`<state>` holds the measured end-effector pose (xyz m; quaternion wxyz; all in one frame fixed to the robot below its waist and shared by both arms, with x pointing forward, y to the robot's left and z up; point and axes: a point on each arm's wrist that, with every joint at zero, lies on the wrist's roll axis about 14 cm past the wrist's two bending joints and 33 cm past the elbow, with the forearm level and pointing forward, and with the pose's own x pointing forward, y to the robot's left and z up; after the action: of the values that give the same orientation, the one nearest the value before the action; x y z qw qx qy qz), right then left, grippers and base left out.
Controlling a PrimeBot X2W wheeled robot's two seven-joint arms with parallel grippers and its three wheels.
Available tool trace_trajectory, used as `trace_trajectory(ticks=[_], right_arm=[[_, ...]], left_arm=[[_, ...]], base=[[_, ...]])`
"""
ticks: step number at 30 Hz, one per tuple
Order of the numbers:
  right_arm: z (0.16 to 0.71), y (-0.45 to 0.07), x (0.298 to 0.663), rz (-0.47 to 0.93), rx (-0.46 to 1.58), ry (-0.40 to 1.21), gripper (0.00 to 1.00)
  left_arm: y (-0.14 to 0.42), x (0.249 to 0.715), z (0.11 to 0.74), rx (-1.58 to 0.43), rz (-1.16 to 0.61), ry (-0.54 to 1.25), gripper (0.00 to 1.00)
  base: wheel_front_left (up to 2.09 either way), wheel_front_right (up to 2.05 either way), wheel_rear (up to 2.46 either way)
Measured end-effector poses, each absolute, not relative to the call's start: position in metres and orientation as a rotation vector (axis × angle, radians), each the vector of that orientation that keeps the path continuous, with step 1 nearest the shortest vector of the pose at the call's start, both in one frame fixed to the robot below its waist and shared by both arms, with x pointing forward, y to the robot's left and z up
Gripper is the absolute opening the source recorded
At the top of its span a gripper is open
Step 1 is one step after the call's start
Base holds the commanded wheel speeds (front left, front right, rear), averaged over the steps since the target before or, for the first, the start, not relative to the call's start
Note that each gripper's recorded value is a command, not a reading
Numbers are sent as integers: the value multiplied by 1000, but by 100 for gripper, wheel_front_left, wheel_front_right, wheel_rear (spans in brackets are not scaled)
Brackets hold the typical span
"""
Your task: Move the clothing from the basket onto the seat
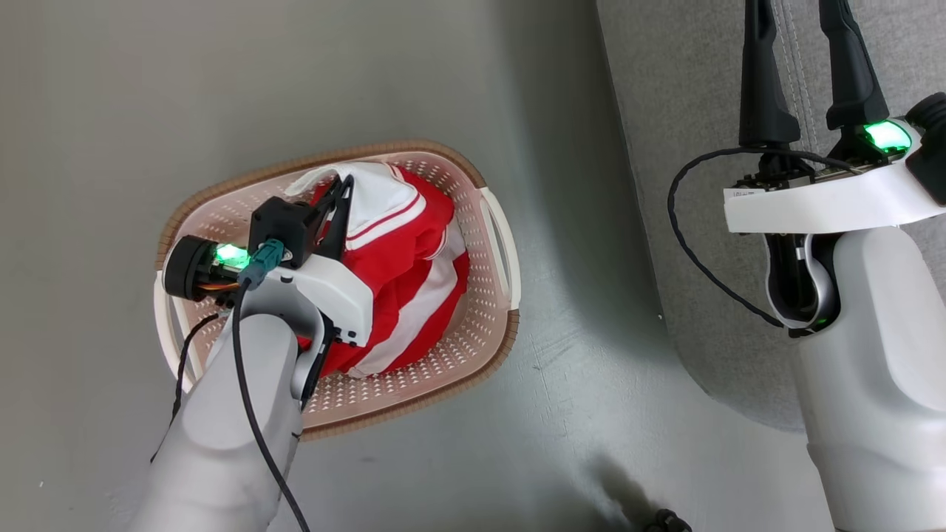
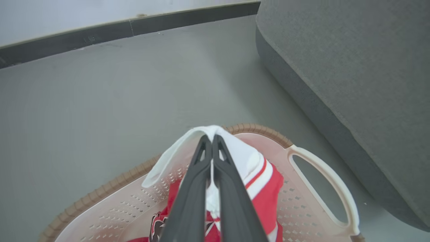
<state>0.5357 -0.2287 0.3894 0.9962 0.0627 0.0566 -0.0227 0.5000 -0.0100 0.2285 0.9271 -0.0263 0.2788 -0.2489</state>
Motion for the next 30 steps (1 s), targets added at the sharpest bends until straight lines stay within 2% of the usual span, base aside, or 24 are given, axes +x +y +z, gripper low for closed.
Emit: trace_trajectory(ticks=[14,30], right_arm=[[419,-219,536,-13,119,62,100],[440,-210,513,4,139,51,100]], left_arm=[[3,517,298,-89,-460,384,0],[32,524,385,-99,-377,175,0]], base=[[0,0,0],[0,0,0]])
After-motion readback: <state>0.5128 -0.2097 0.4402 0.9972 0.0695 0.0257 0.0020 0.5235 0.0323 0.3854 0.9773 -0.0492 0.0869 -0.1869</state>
